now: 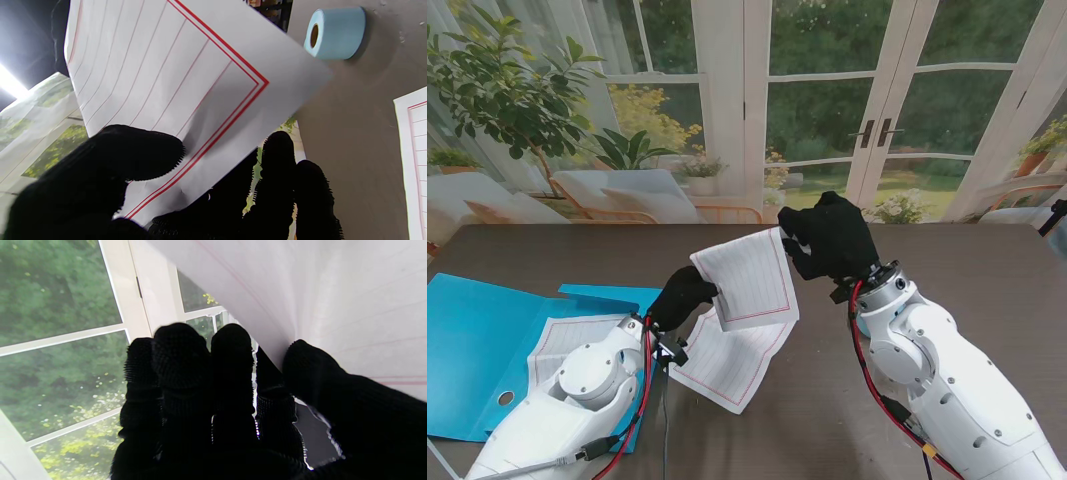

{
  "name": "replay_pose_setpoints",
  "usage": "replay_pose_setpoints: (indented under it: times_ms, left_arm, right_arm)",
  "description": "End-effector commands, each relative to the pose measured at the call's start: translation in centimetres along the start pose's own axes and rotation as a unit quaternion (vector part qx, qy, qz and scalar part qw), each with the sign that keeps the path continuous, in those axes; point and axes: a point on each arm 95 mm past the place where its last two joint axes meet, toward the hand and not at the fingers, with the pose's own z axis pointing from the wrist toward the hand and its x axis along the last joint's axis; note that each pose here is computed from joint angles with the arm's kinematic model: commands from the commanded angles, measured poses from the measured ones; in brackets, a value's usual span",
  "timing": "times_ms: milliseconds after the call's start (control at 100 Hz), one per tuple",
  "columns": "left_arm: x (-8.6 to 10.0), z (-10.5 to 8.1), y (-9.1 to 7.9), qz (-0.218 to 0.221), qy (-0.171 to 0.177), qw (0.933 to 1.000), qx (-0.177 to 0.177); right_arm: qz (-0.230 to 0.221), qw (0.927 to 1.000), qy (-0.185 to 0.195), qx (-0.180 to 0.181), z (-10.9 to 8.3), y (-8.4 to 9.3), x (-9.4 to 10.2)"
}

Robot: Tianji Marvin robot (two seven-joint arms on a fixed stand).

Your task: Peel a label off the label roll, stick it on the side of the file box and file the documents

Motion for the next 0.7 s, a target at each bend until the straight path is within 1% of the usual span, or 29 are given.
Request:
replay_pose_setpoints:
  times_ms: [0, 180, 390, 520, 690]
  left_arm:
    - [0.4, 0.2, 0.9, -0.019, 0.011, 0.9997, -0.006]
    - [0.8, 0.0, 1.2, -0.027, 0.023, 0.9994, 0.007]
    - [1.2, -0.2, 1.5, -0.042, 0.036, 0.9978, 0.035]
    - [1.5, -0.5, 1.5, -0.044, 0.045, 0.9965, 0.054]
    - [1.7, -1.1, 1.3, -0.04, 0.055, 0.9953, 0.069]
  right_arm:
    - [0.004, 0.9999, -0.005, 0.01, -0.2, -0.7, 0.0]
    - [0.007, 0.9998, -0.011, 0.016, -0.4, -1.5, -0.2]
    - [0.009, 0.9996, -0.016, 0.019, -0.7, -2.0, -0.4]
    - [0.008, 0.9996, -0.019, 0.022, -0.8, -2.3, -0.5]
    - [0.007, 0.9994, -0.025, 0.024, -0.9, -2.7, -0.8]
